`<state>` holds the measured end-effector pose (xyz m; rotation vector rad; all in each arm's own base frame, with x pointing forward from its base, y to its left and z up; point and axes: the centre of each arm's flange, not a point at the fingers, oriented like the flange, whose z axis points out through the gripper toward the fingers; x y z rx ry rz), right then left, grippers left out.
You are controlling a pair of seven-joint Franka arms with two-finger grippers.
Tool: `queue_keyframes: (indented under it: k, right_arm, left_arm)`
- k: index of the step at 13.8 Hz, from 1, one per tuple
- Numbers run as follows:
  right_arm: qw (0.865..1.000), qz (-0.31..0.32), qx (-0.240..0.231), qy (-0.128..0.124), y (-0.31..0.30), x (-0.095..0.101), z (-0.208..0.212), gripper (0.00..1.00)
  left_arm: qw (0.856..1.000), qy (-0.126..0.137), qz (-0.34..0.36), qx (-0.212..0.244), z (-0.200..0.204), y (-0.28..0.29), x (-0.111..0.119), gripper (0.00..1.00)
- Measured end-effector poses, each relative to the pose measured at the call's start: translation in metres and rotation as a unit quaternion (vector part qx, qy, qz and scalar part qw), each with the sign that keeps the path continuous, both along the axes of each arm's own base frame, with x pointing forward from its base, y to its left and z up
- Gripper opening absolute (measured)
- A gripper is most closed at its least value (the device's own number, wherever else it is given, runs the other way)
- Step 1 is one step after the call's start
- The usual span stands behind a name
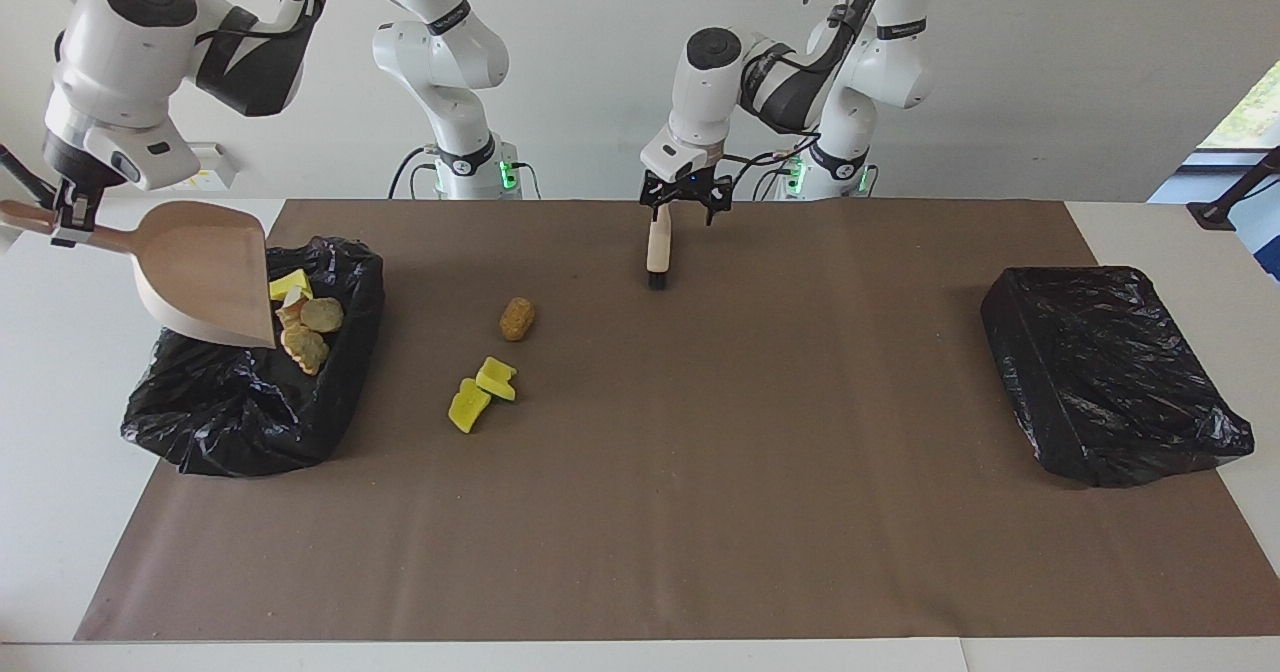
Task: Sweep and dump trash in bin
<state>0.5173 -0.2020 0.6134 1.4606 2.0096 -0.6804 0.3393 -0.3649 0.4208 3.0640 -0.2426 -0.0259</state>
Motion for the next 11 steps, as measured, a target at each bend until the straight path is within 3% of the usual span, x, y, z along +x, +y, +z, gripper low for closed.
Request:
queue_keyframes:
  k: [2,5,8,11]
  right_arm:
    - [0.999,-0.041,0.007,-0.033,-0.003,-0.026,0.032,0.32]
    - [0.986,-0.122,0.08,-0.083,0.006,-0.051,0.047,0.32]
    - [0.962,-0.194,0.13,-0.14,0.044,-0.041,0.037,0.32]
    - [0.928,-0.276,0.163,-0.188,0.106,-0.029,0.022,0.32]
  left_arm:
    - [0.999,-0.03,-0.022,-0.009,0.045,0.036,0.057,1.0]
    - [0.997,-0.064,-0.046,-0.012,0.122,0.099,0.124,1.0]
    - [0.994,-0.096,-0.043,-0.007,0.185,0.153,0.173,1.0]
    - [0.996,-0.089,-0.033,0.001,0.224,0.198,0.19,1.0]
